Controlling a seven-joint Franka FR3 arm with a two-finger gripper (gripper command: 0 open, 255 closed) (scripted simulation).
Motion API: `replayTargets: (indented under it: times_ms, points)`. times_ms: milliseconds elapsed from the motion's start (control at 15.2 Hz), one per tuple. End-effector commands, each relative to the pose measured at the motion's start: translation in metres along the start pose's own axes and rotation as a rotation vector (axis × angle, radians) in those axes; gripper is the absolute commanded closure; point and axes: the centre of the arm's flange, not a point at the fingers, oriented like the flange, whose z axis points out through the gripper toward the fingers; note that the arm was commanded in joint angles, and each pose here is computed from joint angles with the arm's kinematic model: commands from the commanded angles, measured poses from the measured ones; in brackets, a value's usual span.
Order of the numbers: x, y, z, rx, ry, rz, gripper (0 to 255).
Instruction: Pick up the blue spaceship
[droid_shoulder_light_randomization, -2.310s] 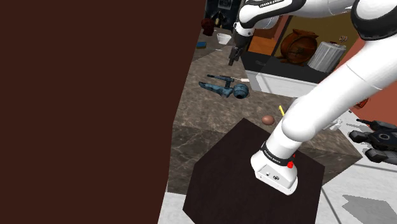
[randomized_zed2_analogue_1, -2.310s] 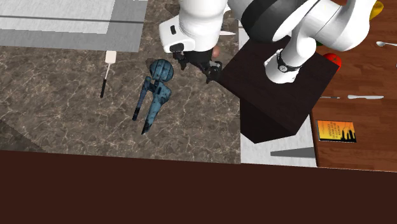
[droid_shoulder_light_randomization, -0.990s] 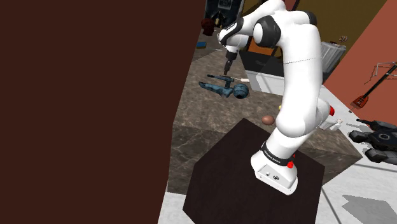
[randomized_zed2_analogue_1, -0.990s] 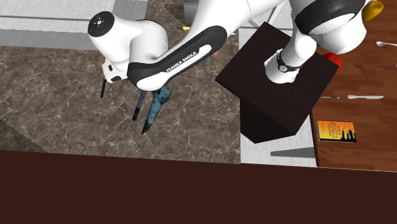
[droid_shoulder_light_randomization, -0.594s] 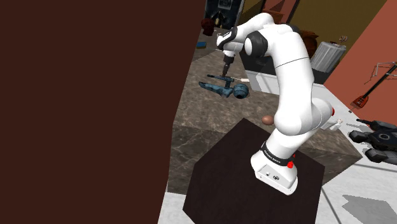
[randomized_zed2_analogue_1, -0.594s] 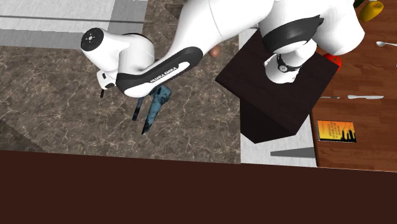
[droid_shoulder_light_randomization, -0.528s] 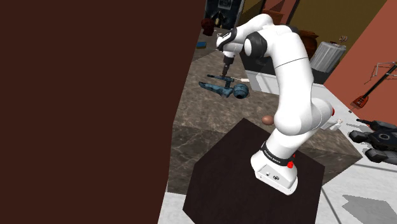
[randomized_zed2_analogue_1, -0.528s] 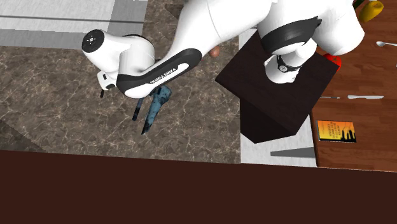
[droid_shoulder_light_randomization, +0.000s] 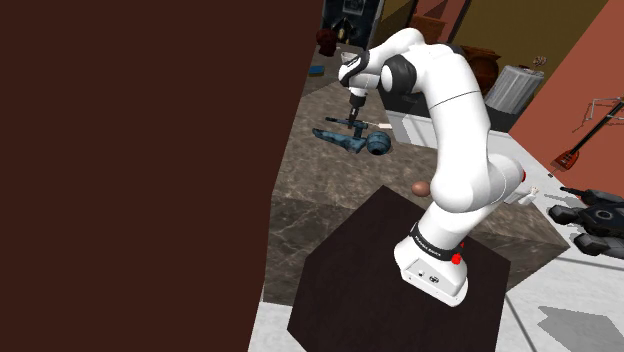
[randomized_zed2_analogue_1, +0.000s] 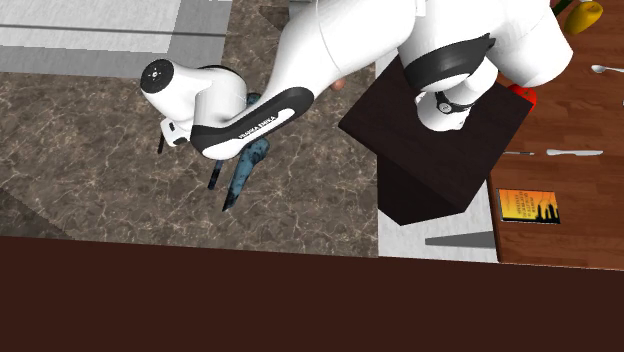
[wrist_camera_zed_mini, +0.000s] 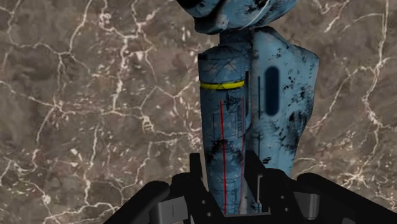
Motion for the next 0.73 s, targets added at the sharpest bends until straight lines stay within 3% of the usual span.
replayTargets:
  times_ms: [0,462,660]
  points:
    - [0.0,0.0,0.001,0.0,0.0,0.0,255]
    - [0.001,0.0,0.0,0.0,0.0,0.0,255]
    - [0.0,-0.001,-0.016,0.0,0.0,0.0,255]
